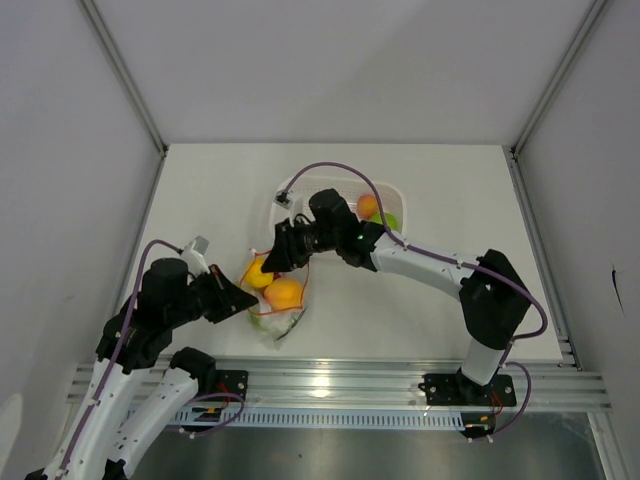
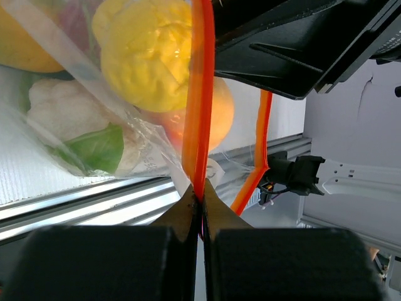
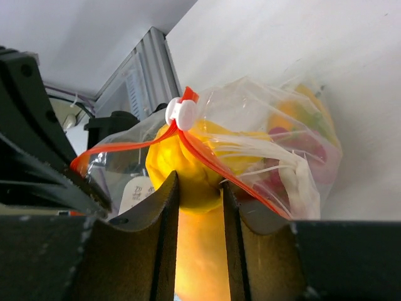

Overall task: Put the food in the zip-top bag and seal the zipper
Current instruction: Place the fake fruit in the zipper food storage bag, then pick up the fake fruit from the bin.

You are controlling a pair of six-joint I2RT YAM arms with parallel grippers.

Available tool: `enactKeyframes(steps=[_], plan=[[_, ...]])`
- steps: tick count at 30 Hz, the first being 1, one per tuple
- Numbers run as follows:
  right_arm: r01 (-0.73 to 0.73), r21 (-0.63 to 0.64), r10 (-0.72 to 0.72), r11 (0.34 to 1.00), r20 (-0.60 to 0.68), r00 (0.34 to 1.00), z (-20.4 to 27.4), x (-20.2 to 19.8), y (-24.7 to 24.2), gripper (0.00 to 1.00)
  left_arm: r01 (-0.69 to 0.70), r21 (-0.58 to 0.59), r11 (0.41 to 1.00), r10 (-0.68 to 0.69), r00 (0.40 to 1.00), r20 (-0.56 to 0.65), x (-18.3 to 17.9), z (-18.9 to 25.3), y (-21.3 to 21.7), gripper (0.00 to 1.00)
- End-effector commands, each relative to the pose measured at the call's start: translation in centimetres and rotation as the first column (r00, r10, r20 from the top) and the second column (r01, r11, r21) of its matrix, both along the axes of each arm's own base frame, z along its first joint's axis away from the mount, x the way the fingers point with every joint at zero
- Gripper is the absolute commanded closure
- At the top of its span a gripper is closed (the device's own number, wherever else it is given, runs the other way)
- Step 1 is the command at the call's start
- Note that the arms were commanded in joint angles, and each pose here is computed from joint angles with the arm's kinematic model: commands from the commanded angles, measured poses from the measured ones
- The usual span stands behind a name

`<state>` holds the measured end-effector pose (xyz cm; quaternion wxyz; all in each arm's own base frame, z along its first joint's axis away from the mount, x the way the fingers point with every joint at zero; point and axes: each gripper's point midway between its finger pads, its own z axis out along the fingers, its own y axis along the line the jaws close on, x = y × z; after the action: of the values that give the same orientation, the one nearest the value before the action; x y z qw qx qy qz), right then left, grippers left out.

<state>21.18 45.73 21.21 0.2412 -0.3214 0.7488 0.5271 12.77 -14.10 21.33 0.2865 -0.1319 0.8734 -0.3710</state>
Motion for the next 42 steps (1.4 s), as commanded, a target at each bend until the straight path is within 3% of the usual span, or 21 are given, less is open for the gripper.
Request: enactKeyframes(steps=[1,6,8,11,14,18,24,26,29,32,39,42], plan=[[0.017,-0.012,-0.016,1.000,0.064,0.998,0.8,0.8,1.2,0.64,0.009,-0.042,0.999,-0.008,0.999,0.039,-0.2,1.9,-0.3,0.99],[0.036,-0.032,-0.033,0.999,0.078,0.996,1.3,1.0,1.8,0.32,0.011,-0.040,0.999,-0.009,0.999,0.041,-0.2,1.9,-0.3,0.99],[0.035,-0.032,-0.032,0.999,0.093,0.995,2.0,0.4,1.6,0.13,0.011,-0.040,0.999,-0.009,0.999,0.042,-0.2,1.9,-0.3,0.99],[0.051,-0.010,-0.050,0.999,0.130,0.990,4.2,0.1,0.9,0.07,0.016,-0.041,0.999,-0.015,0.999,0.035,-0.2,1.5,-0.4,0.99],[0.112,-0.005,-0.110,0.994,0.172,0.979,6.6,0.2,-0.9,0.07,0.018,-0.046,0.999,-0.017,0.999,0.034,0.0,1.4,-0.6,0.99],[0.231,-0.010,-0.219,0.973,0.273,0.937,9.2,1.6,-3.7,0.01,0.024,-0.048,0.999,-0.022,0.999,0.030,0.1,1.3,-0.7,0.99],[0.438,-0.012,-0.400,0.899,0.382,0.833,11.9,5.2,-9.2,0.01,0.034,-0.050,0.998,-0.032,0.999,0.039,0.4,1.5,-0.9,0.99],[0.525,-0.035,-0.471,0.850,0.396,0.789,11.3,7.0,-11.2,0.01,0.034,-0.050,0.998,-0.032,0.999,0.040,0.4,1.5,-0.9,0.99],[0.705,-0.126,-0.607,0.698,0.418,0.676,8.9,11.5,-15.8,0.01,0.040,-0.058,0.998,-0.037,0.998,0.047,0.3,1.9,-1.0,0.99],[0.790,-0.250,-0.660,0.560,0.442,0.608,5.3,15.0,-19.8,0.01,0.039,-0.059,0.998,-0.036,0.998,0.051,0.1,1.9,-0.9,0.99],[0.852,-0.417,-0.659,0.317,0.550,0.514,-1.2,19.5,-24.7,0.01,0.048,-0.067,0.997,-0.045,0.998,0.042,-0.1,1.7,-1.1,0.99],[0.839,-0.477,-0.627,0.264,0.576,0.525,-3.9,20.3,-25.0,0.01,0.049,-0.065,0.997,-0.047,0.998,0.042,-0.1,1.6,-1.1,0.99]])
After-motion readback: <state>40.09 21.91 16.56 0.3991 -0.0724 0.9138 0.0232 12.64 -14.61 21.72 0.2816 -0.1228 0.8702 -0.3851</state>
